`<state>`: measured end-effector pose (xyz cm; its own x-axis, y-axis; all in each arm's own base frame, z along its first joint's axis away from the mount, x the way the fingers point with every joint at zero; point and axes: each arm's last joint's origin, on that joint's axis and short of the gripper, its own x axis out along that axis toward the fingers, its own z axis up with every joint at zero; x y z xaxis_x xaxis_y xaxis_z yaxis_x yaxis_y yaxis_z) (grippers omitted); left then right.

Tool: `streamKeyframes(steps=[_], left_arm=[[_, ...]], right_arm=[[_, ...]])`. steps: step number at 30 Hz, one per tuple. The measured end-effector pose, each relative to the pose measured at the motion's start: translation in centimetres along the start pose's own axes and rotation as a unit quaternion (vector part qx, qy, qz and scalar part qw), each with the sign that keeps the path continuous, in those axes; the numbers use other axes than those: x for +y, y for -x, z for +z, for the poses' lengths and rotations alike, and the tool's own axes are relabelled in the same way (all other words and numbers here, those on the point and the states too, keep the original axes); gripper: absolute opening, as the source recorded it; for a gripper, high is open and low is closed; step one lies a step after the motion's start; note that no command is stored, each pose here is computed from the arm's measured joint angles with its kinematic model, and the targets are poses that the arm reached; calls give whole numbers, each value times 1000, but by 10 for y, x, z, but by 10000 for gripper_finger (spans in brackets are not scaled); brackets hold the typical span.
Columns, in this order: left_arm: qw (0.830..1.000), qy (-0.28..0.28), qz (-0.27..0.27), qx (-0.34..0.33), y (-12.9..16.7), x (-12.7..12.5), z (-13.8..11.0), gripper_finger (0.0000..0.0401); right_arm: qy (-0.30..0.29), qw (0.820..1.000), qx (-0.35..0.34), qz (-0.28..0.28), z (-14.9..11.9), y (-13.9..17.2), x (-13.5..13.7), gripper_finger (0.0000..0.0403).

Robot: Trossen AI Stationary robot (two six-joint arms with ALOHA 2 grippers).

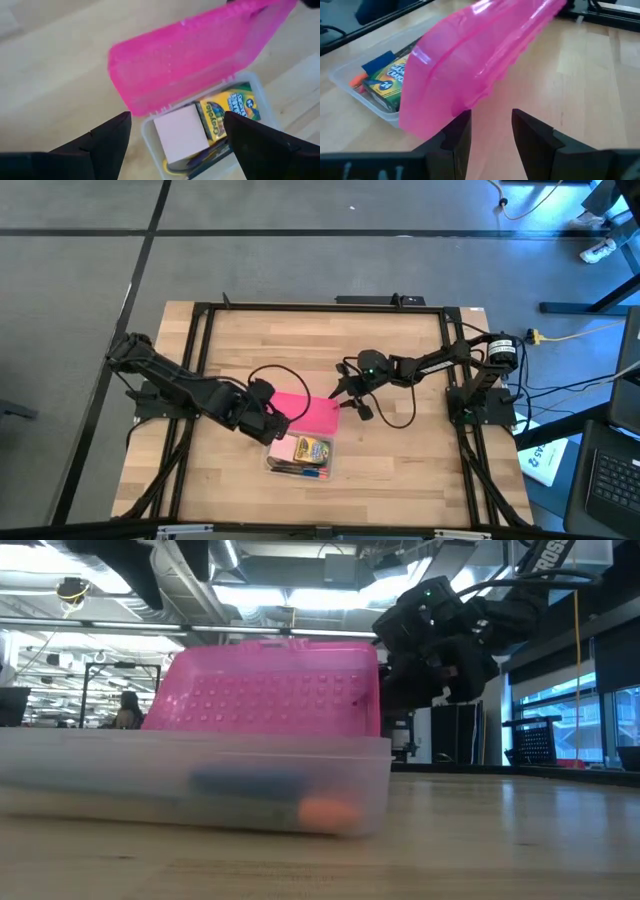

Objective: Pack school essentials
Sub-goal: Close the pink supply box

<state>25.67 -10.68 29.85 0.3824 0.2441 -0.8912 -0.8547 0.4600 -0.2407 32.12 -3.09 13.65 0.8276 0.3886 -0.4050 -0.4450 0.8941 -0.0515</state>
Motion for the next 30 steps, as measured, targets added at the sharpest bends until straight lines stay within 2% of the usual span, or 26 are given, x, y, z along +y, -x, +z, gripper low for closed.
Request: streamKeyframes(steps=[4,10,16,26,30], left_arm=[[1000,-14,19,-18,13,3,3,311],[998,-25,44,-27,14,7,4,311],[998,-27,48,-31,14,8,4,311],[997,-42,50,-40,14,8,4,311],[996,-75,39,-39,14,5,1,311]], right_arm=[[2,1000,-15,24,6,-1,-1,144],[9,996,-52,72,24,-5,-3,144],[31,993,-64,98,42,-17,12,144],[56,994,-21,90,59,-39,50,144],[45,995,-12,88,61,-42,61,144]])
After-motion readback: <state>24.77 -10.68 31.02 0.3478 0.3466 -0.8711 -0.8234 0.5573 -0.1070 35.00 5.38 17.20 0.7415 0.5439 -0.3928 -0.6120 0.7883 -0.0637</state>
